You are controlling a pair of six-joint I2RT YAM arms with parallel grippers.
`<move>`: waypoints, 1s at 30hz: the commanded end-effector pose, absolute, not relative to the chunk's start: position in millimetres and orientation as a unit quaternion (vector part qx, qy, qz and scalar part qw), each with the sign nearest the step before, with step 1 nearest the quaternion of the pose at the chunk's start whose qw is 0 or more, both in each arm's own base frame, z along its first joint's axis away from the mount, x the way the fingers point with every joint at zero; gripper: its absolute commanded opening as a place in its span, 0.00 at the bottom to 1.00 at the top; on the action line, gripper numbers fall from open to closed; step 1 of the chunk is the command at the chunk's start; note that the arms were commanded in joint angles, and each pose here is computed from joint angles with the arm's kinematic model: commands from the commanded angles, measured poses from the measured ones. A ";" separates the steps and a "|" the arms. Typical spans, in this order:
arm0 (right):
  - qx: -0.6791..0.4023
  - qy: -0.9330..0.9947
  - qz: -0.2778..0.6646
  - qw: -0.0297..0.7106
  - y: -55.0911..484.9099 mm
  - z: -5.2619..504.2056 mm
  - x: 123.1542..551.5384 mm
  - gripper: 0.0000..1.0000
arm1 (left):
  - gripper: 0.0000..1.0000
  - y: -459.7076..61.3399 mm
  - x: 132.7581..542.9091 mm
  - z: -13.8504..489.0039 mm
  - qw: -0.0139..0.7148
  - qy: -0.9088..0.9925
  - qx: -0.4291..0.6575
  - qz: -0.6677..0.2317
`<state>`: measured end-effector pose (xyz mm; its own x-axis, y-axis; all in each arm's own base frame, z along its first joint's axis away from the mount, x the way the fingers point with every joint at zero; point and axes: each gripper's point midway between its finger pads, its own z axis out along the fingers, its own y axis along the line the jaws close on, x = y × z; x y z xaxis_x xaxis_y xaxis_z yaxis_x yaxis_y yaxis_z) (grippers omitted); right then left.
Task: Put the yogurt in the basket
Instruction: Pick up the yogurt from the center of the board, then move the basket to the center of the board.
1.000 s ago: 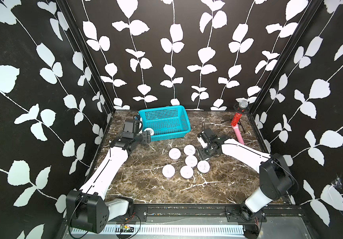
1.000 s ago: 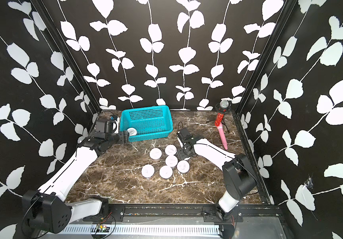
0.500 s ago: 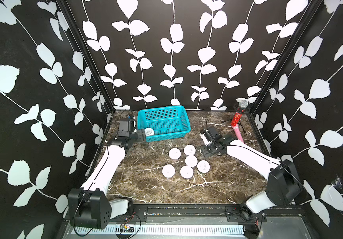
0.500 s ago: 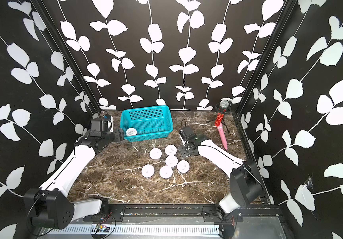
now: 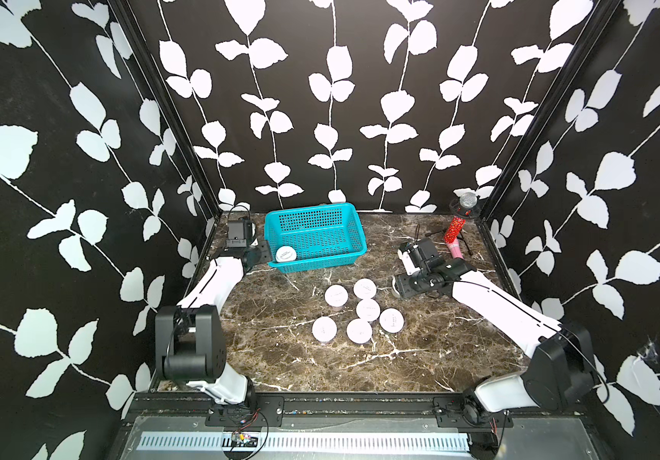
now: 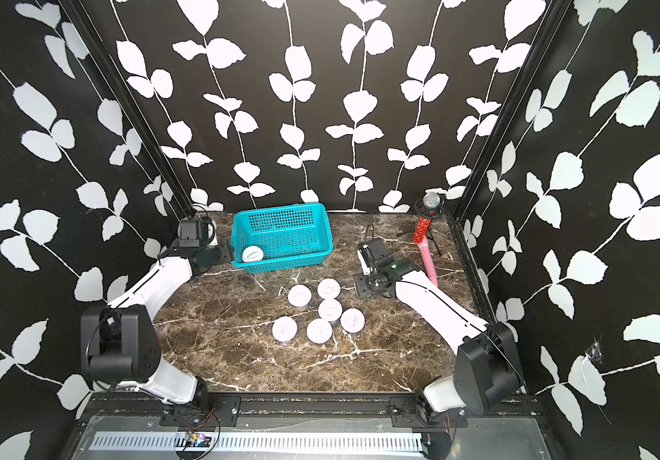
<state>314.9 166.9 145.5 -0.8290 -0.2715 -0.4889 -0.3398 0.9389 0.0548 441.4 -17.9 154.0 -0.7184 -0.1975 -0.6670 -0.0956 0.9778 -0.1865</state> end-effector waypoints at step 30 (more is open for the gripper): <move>-0.171 0.939 0.120 0.275 179.6 181.3 313.6 0.61 | 0.16 -54.2 497.7 126.8 0.369 0.915 -0.048 -0.154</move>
<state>309.1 172.2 156.0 -0.8221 -0.2653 -0.5037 -0.3615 0.9268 0.1018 495.6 -34.2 124.1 -0.7121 -0.1989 -0.6733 -0.0187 0.9641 -0.2650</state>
